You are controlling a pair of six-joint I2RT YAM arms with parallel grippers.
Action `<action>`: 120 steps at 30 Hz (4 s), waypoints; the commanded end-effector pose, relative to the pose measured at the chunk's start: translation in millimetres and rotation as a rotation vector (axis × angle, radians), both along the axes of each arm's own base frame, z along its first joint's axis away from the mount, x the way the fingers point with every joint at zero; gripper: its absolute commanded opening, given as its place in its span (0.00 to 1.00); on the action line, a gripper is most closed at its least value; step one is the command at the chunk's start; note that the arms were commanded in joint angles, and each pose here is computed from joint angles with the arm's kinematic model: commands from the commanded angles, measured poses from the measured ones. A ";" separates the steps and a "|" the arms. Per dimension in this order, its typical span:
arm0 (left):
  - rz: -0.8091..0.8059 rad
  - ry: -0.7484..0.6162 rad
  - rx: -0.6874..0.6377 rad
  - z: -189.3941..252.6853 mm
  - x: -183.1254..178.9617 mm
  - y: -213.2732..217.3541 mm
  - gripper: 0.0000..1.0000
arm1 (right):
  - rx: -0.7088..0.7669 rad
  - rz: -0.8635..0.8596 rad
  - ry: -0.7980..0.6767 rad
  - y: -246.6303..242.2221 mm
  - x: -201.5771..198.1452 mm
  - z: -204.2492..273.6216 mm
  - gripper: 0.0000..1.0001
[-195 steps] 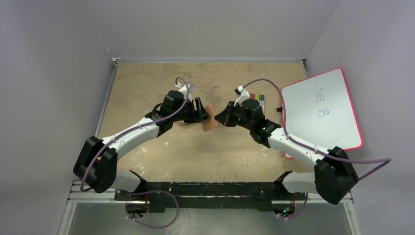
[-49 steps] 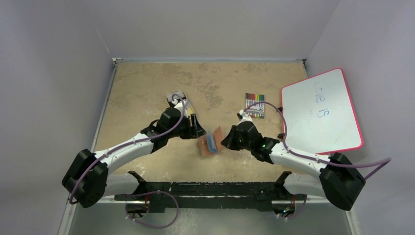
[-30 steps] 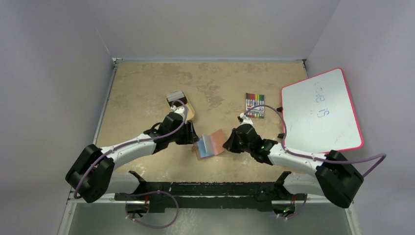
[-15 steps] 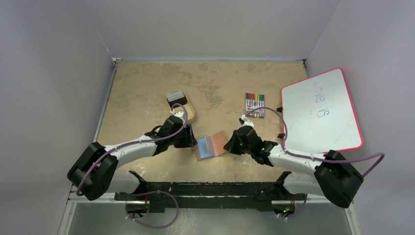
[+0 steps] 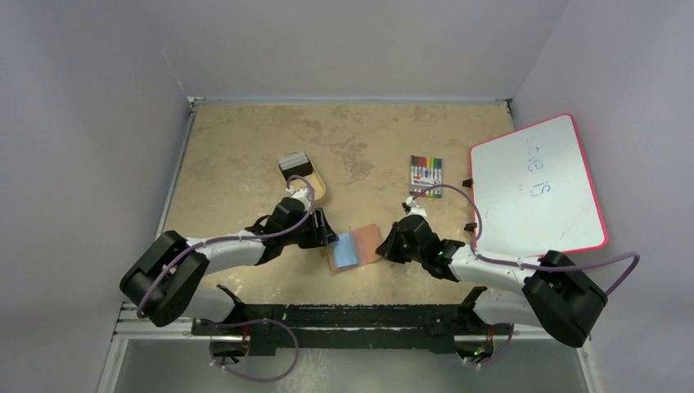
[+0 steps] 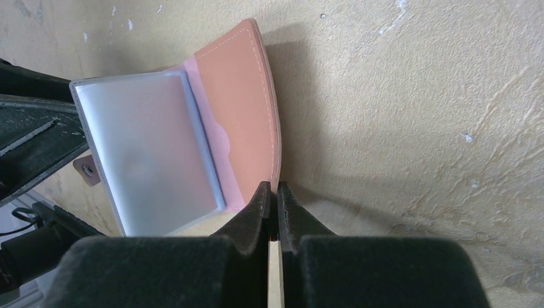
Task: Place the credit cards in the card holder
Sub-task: Open the card holder at the center of the board, then pick up the credit card from the storage box.
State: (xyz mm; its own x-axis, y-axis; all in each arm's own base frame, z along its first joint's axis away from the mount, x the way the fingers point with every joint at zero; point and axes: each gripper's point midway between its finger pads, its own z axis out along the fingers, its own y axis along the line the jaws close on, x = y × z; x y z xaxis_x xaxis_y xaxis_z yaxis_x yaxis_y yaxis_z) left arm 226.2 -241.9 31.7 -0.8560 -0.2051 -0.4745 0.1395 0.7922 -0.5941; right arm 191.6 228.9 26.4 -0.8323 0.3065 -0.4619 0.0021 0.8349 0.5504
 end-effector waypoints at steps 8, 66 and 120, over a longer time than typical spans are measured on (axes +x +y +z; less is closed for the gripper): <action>-0.046 -0.051 -0.197 32.6 1.8 -28.2 0.19 | 0.004 -0.004 -0.036 0.9 5.0 12.8 0.15; -0.087 0.014 -0.107 21.8 6.8 -33.3 0.01 | -0.119 0.081 -0.054 45.1 24.9 25.0 0.42; -0.380 -0.436 0.849 99.5 203.9 107.5 0.71 | -0.398 0.131 0.014 40.0 10.1 -18.0 0.52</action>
